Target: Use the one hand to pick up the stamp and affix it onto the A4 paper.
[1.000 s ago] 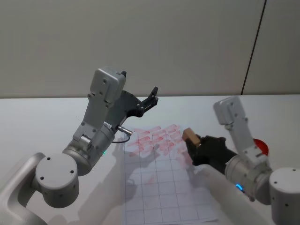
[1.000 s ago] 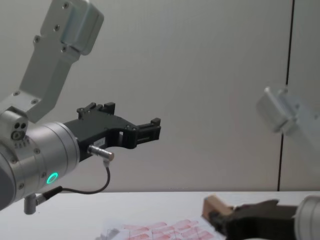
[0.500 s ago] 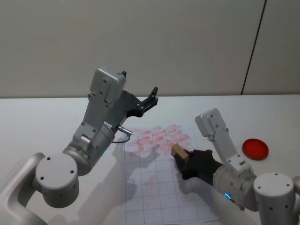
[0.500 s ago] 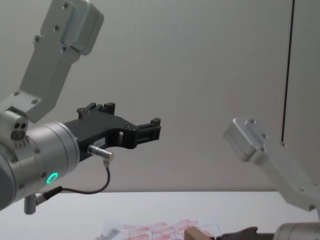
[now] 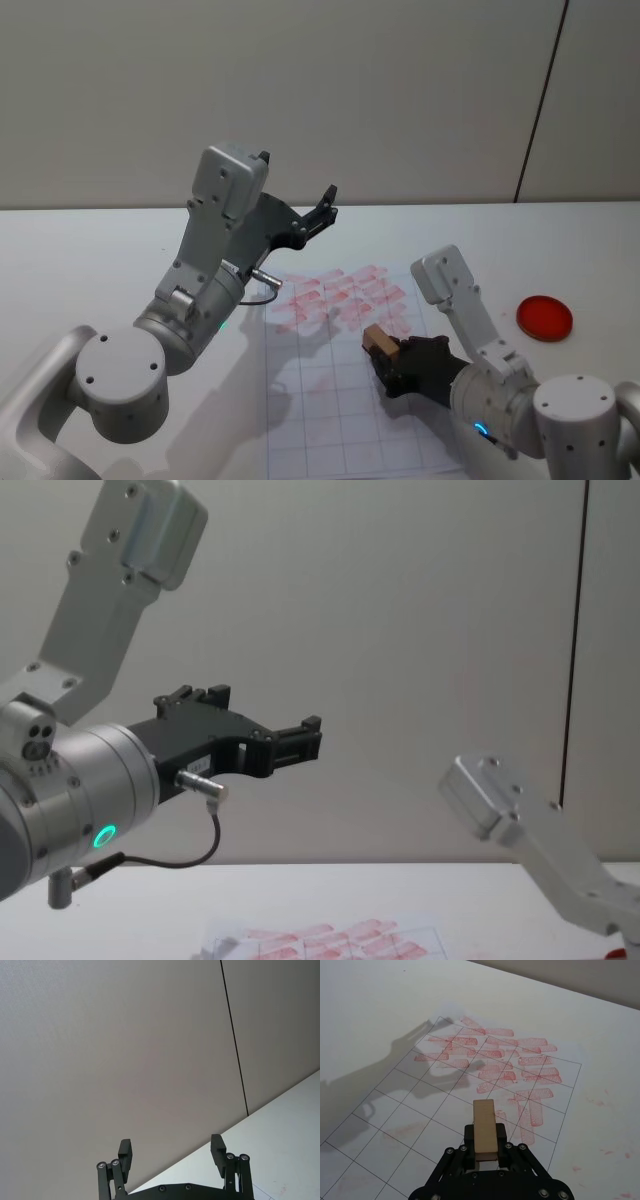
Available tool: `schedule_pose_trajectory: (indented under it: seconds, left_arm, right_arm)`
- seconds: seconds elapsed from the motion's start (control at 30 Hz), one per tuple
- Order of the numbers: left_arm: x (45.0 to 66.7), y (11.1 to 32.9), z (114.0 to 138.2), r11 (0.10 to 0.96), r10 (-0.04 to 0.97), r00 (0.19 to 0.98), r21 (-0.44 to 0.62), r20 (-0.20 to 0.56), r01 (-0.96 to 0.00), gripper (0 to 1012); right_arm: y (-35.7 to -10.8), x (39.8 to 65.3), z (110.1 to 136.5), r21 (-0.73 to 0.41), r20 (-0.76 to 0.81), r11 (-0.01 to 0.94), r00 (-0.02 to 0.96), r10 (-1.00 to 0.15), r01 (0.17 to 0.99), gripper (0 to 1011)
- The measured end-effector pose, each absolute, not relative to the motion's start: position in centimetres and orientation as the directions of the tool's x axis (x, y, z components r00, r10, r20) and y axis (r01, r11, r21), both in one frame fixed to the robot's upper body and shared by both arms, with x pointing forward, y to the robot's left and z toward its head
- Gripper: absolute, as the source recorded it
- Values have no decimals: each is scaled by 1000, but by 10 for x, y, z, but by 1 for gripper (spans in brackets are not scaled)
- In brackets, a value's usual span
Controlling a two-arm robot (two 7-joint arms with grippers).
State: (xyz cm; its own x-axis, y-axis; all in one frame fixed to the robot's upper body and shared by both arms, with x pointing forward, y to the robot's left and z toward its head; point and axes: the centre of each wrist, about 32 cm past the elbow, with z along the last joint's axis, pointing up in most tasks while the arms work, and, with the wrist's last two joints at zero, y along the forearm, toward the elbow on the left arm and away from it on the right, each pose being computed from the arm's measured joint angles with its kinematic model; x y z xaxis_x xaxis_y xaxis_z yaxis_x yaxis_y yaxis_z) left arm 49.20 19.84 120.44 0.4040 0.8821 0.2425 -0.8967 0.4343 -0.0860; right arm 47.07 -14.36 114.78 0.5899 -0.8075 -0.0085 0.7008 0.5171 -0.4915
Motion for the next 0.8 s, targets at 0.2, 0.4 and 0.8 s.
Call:
schedule_pose_trajectory:
  seconds: [0.2,0.4,0.8]
  left_arm:
    - [492,198,1204,434,882,404,-86,243,-897,1002]
    - [492,198,1204,434,882,404,-86,242,-897,1001]
    - [492,198,1204,434,882,404,-86,242,-897,1001]
  right_arm:
    - [-145,473,1145,-499,-31,522,588,-808,692,220]
    - [-145,474,1143,-504,-46,525,586,-809,685,220]
    - [-145,476,1139,-514,-64,528,584,-809,676,220]
